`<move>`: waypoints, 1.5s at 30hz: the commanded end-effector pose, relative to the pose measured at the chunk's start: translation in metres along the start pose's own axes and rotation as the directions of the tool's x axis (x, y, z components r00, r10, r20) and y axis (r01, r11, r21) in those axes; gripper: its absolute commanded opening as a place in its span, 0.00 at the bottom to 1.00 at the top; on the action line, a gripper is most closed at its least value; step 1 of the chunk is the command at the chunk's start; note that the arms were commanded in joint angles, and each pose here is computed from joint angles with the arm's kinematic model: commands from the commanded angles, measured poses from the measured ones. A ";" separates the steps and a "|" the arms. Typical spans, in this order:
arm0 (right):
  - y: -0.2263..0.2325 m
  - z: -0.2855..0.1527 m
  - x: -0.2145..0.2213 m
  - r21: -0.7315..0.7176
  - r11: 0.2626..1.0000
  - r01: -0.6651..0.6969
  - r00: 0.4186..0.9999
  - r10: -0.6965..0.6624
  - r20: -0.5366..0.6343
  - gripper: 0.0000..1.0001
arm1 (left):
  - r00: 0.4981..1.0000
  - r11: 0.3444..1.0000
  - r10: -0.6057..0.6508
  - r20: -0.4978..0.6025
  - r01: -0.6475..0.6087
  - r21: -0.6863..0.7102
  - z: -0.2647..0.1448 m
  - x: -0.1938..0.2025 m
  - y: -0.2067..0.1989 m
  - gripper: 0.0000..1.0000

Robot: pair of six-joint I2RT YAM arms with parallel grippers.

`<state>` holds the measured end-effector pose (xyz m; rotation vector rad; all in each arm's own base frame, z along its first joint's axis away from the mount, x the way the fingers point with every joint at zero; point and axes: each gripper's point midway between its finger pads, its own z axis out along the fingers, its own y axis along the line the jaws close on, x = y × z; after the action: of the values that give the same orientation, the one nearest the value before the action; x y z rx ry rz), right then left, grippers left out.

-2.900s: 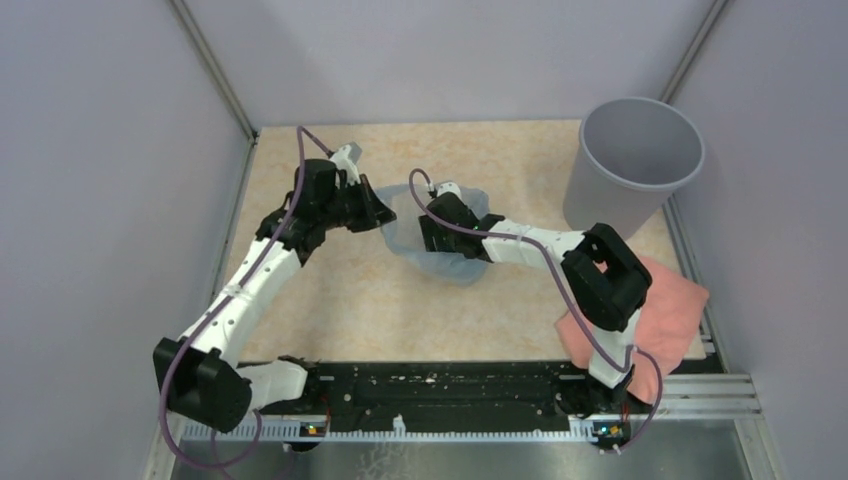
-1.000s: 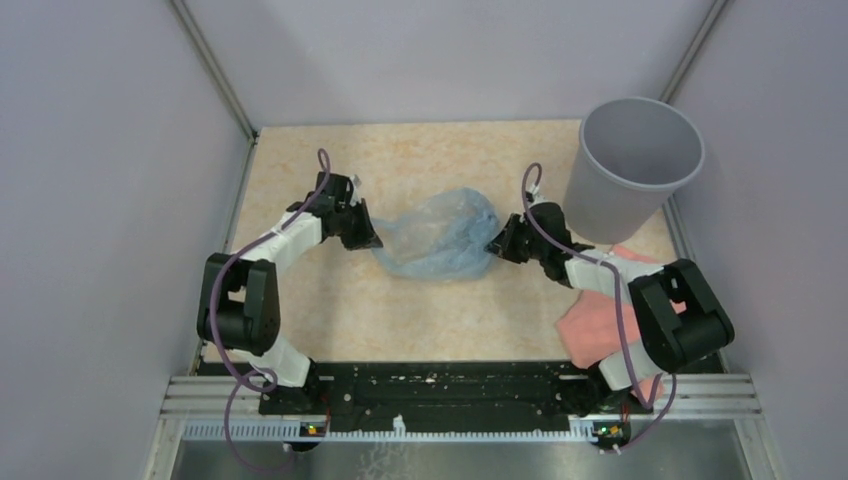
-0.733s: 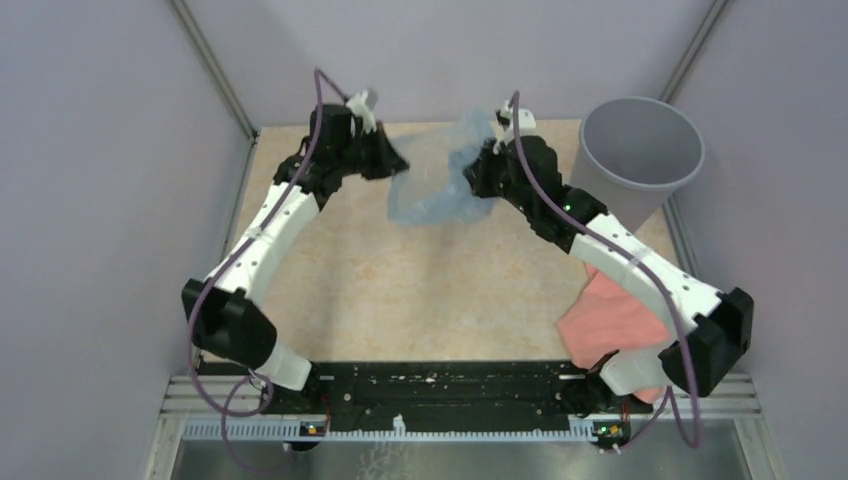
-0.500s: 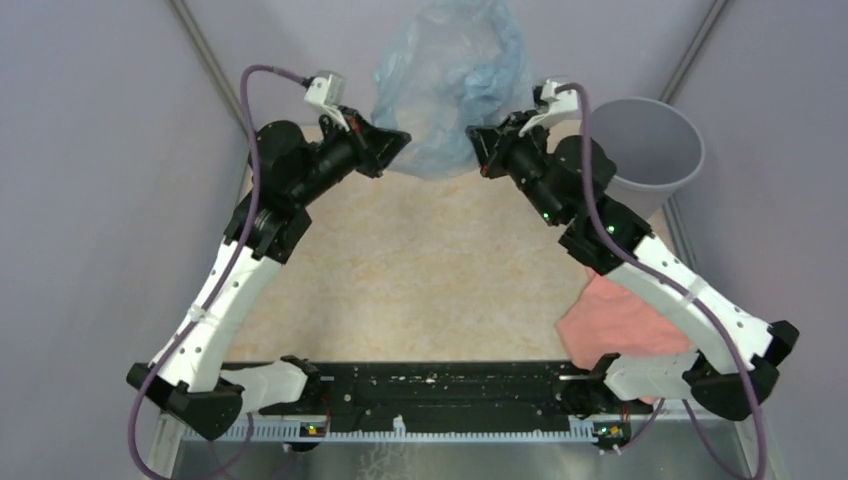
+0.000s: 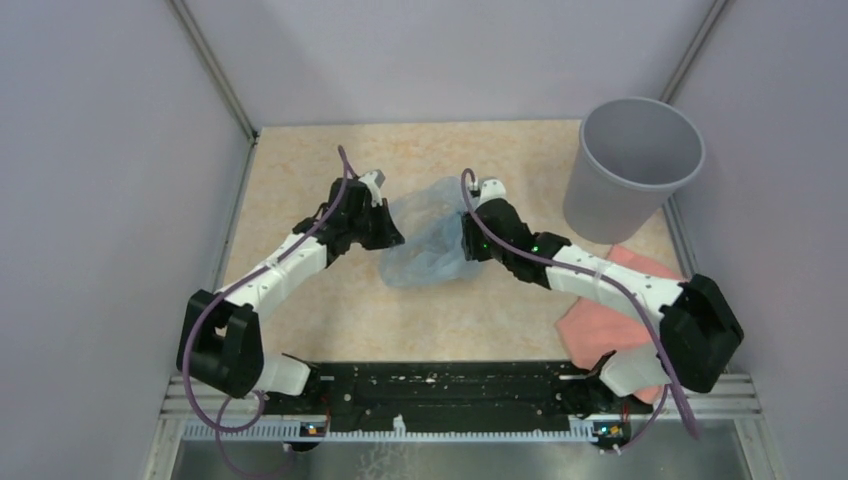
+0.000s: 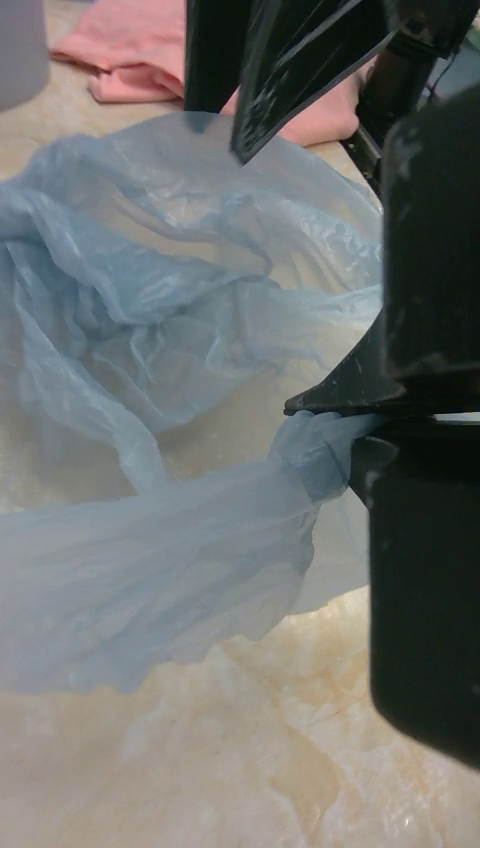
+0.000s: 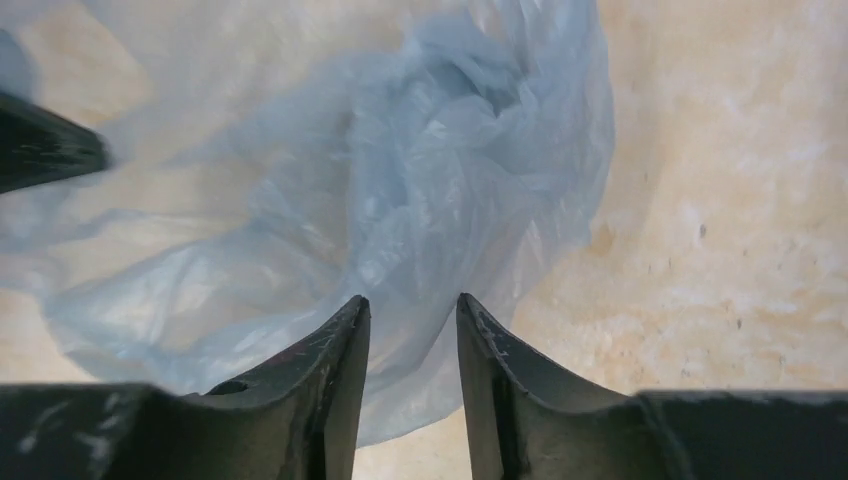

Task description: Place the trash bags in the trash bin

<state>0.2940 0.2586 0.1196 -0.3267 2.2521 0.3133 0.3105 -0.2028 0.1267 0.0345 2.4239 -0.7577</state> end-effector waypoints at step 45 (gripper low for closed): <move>0.022 0.033 -0.003 -0.114 0.979 -0.166 0.986 0.168 0.008 0.69 | 0.976 0.941 -0.211 -0.062 0.219 0.257 0.103 -0.024 -0.055 0.00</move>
<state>0.3028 0.2862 0.0656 -0.2436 2.3672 0.4658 0.3575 -0.2941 0.1044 -0.1041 2.4207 -1.2101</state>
